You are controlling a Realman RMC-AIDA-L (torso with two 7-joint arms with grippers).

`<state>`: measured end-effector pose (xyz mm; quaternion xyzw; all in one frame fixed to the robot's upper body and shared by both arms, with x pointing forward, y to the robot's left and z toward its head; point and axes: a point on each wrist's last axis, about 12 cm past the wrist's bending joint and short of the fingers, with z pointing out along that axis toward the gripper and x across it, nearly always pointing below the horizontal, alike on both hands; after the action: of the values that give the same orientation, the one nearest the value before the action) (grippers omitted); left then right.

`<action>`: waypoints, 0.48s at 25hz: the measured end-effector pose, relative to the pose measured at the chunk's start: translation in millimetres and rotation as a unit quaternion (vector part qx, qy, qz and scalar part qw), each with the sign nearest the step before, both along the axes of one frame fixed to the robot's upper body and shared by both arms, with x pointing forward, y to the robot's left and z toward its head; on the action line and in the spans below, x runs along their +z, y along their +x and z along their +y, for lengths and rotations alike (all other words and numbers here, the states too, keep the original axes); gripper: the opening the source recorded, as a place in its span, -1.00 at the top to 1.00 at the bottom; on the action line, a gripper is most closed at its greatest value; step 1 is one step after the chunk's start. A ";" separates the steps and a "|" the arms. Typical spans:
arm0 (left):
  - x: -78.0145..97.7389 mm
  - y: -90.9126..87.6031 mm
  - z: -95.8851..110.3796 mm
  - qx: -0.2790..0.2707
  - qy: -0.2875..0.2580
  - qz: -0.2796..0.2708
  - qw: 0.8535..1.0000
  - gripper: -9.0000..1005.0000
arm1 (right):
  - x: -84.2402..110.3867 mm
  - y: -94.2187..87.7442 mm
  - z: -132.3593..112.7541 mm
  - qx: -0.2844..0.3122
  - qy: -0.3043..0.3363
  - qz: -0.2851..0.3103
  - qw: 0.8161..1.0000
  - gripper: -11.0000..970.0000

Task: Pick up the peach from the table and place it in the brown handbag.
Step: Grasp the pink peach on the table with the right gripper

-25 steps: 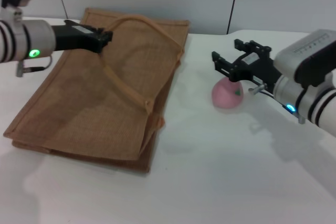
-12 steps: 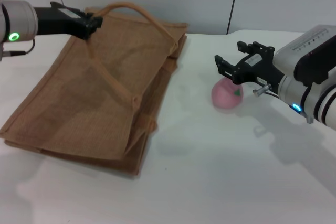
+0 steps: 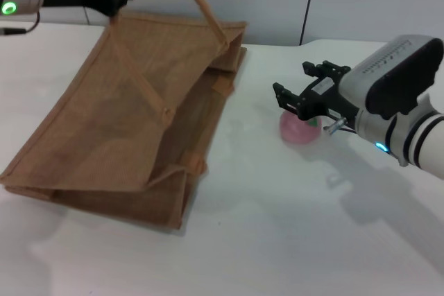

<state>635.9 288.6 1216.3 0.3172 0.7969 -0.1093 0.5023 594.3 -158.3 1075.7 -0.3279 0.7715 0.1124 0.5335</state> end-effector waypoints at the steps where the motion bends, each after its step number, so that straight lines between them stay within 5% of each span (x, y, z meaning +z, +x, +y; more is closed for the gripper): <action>1: 3.8 -0.6 -1.0 -0.002 0.000 -0.004 1.000 0.73 | 1.4 -0.8 2.2 0.001 -0.005 0.001 1.000 -0.41; 12: 32.7 -8.4 -7.2 -0.017 0.022 -0.017 0.999 0.73 | 9.8 -5.8 10.3 -0.022 -0.043 0.030 0.998 -0.42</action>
<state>627.5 281.3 1249.1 0.3432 0.7851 -0.0946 0.5068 588.5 -147.9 1085.5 -0.3303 0.7984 0.0775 0.4974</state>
